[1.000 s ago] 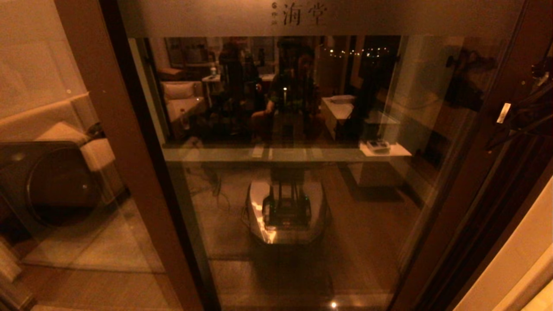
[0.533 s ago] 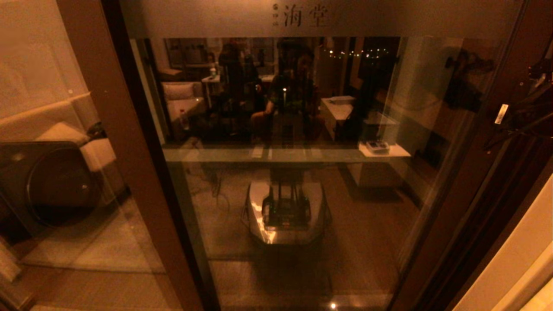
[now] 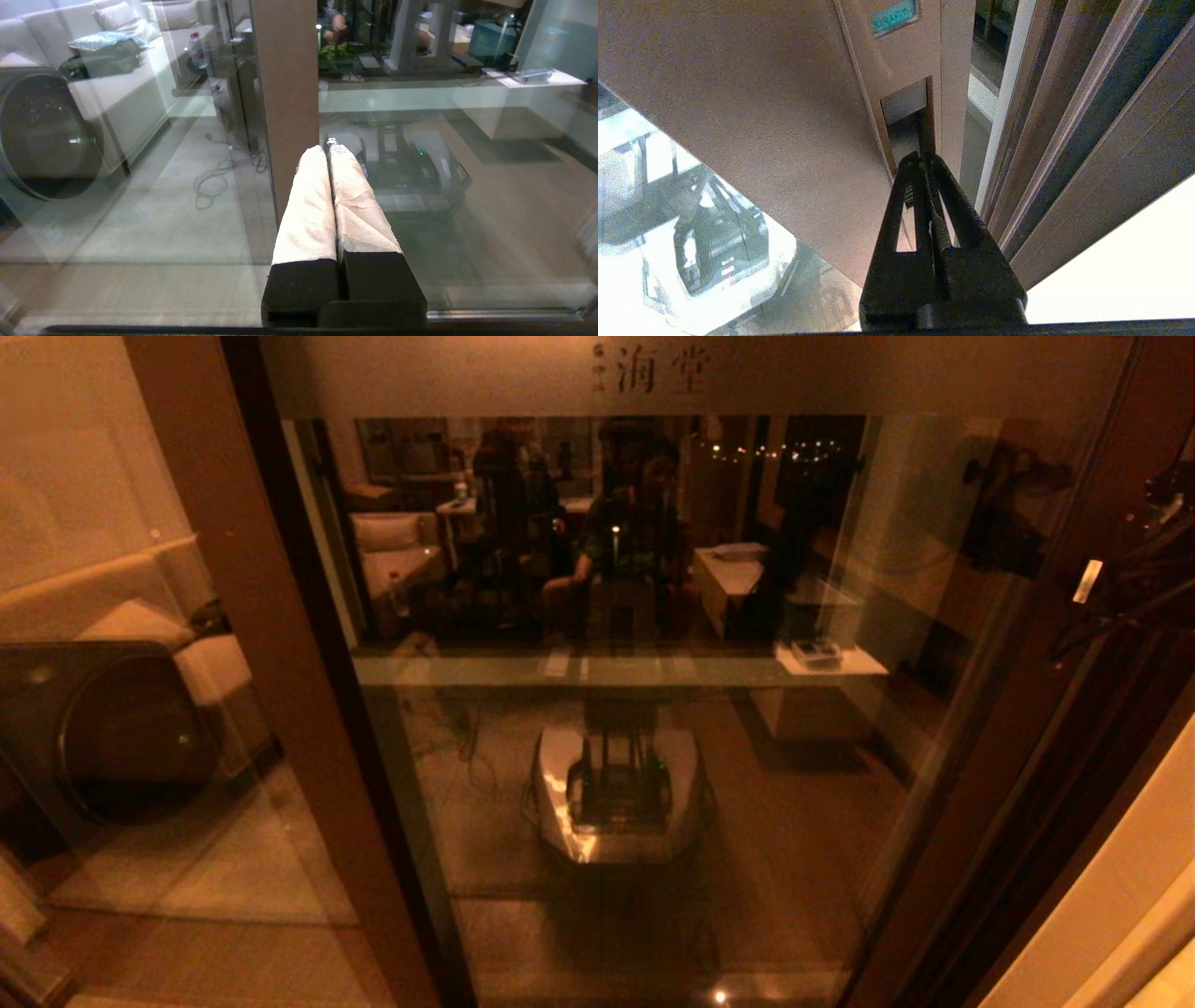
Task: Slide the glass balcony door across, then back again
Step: Close the slid door
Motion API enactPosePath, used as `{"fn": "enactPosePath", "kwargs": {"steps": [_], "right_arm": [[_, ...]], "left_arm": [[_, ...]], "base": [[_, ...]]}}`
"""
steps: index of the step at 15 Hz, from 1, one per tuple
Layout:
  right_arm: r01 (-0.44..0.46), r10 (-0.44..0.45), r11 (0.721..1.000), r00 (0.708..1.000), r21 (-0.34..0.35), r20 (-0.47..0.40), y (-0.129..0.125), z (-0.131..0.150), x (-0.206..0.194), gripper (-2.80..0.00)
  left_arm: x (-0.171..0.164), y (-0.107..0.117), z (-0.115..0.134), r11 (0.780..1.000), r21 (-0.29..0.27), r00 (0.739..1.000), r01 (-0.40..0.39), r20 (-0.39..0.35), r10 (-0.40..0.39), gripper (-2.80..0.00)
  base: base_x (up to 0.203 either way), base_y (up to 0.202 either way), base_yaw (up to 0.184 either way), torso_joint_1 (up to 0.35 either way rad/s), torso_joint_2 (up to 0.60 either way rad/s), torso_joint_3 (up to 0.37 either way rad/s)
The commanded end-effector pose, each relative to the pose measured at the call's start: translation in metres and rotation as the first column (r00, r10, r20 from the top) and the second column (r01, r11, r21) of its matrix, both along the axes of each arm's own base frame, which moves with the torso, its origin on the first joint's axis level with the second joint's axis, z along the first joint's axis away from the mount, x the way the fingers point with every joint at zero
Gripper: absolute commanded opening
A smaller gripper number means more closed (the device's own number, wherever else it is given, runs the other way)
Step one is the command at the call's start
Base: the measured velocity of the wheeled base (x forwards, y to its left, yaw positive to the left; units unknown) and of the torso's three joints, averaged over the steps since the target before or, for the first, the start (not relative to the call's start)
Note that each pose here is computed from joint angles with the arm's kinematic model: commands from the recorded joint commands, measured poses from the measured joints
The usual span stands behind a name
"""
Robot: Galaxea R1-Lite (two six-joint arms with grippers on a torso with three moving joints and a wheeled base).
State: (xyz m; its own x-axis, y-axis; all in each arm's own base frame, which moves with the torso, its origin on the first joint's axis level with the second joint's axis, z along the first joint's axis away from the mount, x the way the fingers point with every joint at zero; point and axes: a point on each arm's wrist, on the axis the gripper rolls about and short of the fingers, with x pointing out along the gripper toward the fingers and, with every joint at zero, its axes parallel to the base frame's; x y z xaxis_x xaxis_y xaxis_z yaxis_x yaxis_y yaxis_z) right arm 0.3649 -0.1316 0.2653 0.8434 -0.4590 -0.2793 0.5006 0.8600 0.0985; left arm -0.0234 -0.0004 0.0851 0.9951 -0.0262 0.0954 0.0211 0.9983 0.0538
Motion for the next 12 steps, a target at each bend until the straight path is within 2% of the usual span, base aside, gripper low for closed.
{"fn": "enactPosePath", "kwargs": {"steps": [1,12], "right_arm": [[0.008,-0.008,1.000,1.000,-0.003,0.006,-0.0015,0.0007,0.0001,-2.80],[0.018,-0.018,1.000,1.000,-0.011,0.004,-0.0072,0.0006,0.0002,-2.80]], "left_arm": [[0.0028,0.0000,-0.0093,1.000,0.000,0.999,0.000,-0.034,0.000,-2.80],[0.0029,0.0000,-0.0095,1.000,0.000,0.999,0.000,-0.035,0.000,-2.80]], "base": [[0.000,0.000,0.000,0.000,0.00,0.000],[0.000,0.000,0.000,0.000,0.00,0.000]]}}
